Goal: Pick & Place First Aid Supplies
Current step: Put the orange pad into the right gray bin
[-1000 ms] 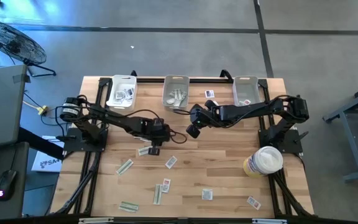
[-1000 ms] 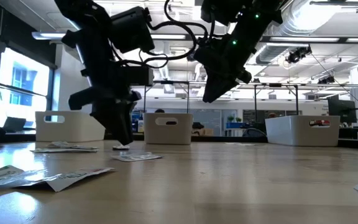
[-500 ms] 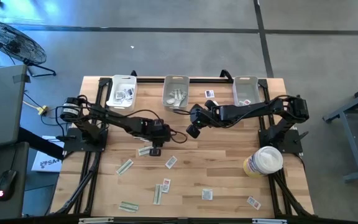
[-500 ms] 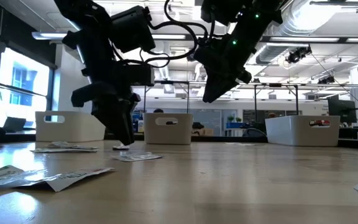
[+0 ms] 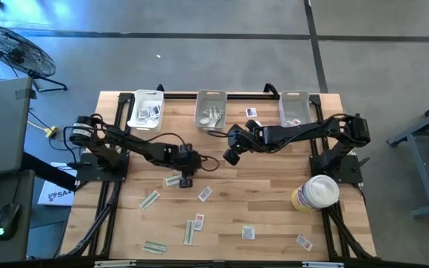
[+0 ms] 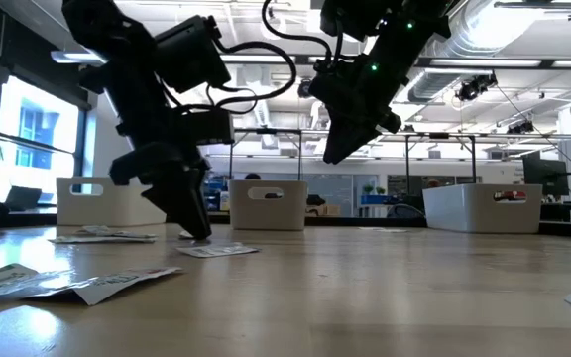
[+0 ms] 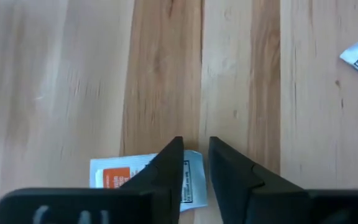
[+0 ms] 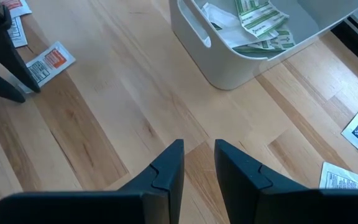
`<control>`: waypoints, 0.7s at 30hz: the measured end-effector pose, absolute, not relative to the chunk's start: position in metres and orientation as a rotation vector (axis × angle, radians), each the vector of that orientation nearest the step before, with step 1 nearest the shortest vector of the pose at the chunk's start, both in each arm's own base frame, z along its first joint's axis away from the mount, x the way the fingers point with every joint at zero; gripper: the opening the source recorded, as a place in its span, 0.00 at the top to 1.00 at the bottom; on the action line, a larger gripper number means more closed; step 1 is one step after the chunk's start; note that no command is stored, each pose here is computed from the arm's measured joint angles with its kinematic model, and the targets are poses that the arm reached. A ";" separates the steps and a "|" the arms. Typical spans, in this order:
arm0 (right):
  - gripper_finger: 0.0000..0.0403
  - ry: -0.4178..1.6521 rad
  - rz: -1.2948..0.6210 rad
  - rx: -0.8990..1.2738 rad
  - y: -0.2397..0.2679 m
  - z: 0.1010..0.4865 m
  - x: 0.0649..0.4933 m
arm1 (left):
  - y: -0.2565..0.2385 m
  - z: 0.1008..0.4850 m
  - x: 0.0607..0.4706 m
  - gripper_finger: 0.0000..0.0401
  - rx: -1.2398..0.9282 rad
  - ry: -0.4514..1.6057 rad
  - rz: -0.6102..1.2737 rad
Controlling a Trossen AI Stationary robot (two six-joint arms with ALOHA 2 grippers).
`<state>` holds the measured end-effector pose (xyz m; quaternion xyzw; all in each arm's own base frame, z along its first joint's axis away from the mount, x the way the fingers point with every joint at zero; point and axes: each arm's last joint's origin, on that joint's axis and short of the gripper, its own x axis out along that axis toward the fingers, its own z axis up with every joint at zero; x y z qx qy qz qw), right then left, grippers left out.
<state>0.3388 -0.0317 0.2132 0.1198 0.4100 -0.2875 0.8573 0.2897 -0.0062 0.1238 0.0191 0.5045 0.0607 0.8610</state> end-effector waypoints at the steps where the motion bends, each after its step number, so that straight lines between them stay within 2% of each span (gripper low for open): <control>1: 0.79 0.861 -0.604 0.252 -0.032 0.213 0.339 | -0.006 0.124 0.289 0.86 0.028 1.060 0.134; 5: 0.79 0.861 -0.604 0.252 -0.032 0.213 0.339 | -0.005 0.123 0.289 0.98 0.030 1.058 0.162; 12: 0.79 0.861 -0.604 0.252 -0.032 0.213 0.339 | -0.004 0.123 0.289 0.99 0.055 1.053 0.180; 21: 0.79 0.861 -0.605 0.240 -0.032 0.213 0.339 | -0.003 0.146 0.287 1.00 0.065 0.966 0.179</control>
